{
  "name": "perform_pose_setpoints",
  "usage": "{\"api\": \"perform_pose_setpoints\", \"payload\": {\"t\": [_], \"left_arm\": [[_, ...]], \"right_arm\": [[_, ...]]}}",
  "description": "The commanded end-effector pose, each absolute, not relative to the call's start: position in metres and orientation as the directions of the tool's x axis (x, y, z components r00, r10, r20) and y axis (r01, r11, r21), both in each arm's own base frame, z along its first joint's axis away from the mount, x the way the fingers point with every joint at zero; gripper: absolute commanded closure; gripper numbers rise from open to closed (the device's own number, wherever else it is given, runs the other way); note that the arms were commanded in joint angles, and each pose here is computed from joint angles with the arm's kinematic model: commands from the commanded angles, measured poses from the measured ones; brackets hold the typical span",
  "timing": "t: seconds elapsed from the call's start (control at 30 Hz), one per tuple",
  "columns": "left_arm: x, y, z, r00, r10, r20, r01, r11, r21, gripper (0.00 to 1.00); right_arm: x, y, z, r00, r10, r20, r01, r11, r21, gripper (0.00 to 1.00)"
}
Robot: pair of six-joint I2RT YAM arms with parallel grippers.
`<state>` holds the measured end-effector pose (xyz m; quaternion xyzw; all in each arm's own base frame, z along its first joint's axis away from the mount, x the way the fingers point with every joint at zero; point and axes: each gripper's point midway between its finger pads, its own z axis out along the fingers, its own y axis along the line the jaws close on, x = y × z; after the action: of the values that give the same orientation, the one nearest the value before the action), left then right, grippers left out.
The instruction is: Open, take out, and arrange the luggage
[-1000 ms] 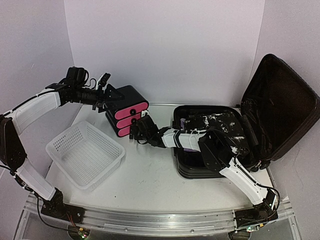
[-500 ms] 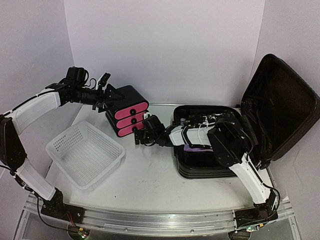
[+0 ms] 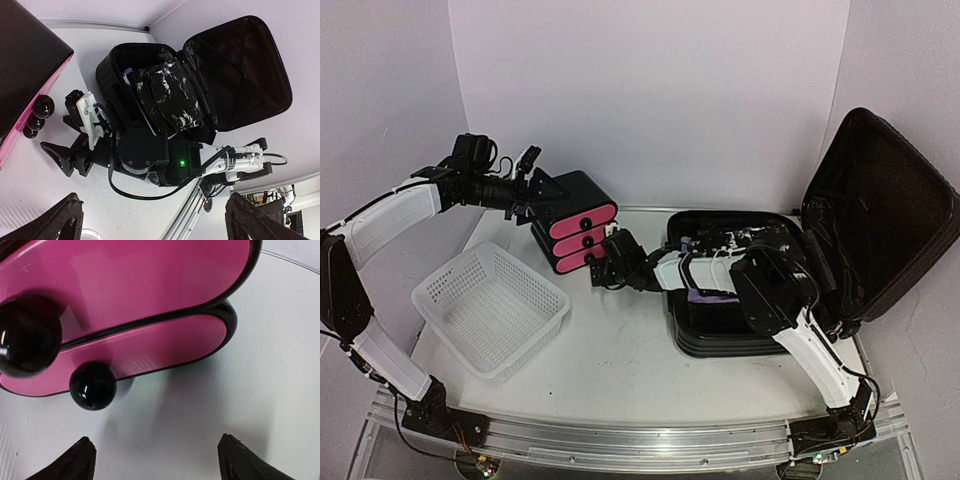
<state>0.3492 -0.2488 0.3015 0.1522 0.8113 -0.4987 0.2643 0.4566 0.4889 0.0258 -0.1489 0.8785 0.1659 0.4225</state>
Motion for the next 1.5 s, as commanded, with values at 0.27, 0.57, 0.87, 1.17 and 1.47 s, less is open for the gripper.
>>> {"api": "perform_pose_setpoints", "payload": {"t": [0.27, 0.57, 0.87, 1.17, 1.47], "left_arm": [[0.345, -0.251, 0.320, -0.778, -0.020, -0.628, 0.562, 0.424, -0.710, 0.01], [0.345, -0.251, 0.319, -0.778, -0.020, -0.628, 0.562, 0.426, -0.709, 0.01], [0.348, -0.251, 0.314, -0.781, -0.018, -0.624, 0.557, 0.434, -0.709, 0.01], [0.350, -0.248, 0.315, -0.767, -0.024, -0.641, 0.563, 0.454, -0.691, 0.01], [0.362, -0.244, 0.294, -0.777, -0.018, -0.630, 0.530, 0.522, -0.668, 0.01]], "right_arm": [[0.494, 0.504, 0.030, -0.540, -0.039, -0.841, -0.347, 0.920, 0.181, 0.23], [0.513, 0.527, 0.039, -0.508, -0.002, -0.862, -0.385, 0.895, 0.225, 0.23], [0.519, 0.523, 0.071, -0.518, 0.016, -0.855, -0.391, 0.884, 0.254, 0.14], [0.455, 0.490, 0.169, -0.633, -0.137, -0.762, -0.478, 0.843, 0.246, 0.02], [0.365, 0.396, 0.253, -0.630, -0.229, -0.742, -0.534, 0.822, 0.200, 0.02]]}}
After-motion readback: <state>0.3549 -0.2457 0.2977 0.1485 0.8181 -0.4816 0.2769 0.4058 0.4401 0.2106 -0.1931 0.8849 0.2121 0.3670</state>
